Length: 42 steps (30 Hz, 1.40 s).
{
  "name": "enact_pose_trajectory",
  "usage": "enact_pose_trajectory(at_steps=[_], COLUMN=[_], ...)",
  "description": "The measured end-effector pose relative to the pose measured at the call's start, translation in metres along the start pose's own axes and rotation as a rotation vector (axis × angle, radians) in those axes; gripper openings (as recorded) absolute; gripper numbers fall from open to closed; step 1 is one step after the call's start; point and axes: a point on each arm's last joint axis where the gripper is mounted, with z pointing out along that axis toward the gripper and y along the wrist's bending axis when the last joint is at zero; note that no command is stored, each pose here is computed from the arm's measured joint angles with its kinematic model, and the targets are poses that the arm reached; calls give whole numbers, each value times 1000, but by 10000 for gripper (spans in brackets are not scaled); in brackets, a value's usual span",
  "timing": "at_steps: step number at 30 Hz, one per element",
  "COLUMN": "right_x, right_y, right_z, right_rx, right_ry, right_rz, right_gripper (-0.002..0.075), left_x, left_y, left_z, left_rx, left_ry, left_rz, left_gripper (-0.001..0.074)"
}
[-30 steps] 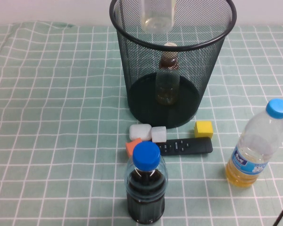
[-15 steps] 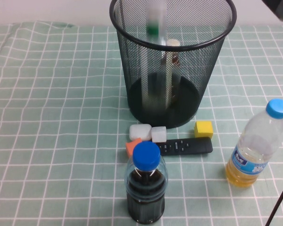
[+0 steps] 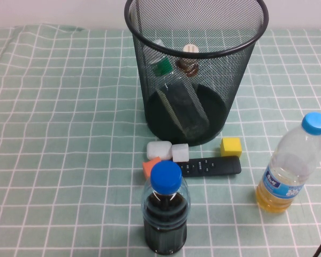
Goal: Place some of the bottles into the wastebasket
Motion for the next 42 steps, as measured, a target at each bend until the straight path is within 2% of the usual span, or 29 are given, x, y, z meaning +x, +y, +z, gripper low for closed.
enact_pose_trajectory(at_steps=[3,7,16,20,26,29,31,35,42], right_x=[1,5,-4,-7,22,52,85,168,313], right_y=[-6,-21,-32,-39,-60,-73,-80,-88,-86], right_z=[-19,-49,-98,-118,-152,-174,-182,-180,-183], right_rx=[53,193,240,248,280,290,294,310,395], right_ry=[42,130,55,23,55,-29,-70,-133,-387], right_rz=[14,60,-101,-99,-134,-127,-124,-109,-125], right_gripper=[-6,-6,-6,-6,-6,-6,-6,-6,-6], left_x=[0,0,0,0,0,0,0,0,0], left_y=[0,0,0,0,0,0,0,0,0], left_z=[0,0,0,0,0,0,0,0,0], left_rx=[0,0,0,0,0,0,0,0,0], left_ry=[0,0,0,0,0,0,0,0,0], left_rz=[1,1,1,1,1,1,1,1,1], left_gripper=[-4,-4,-4,-4,-4,-4,-4,-4,-4])
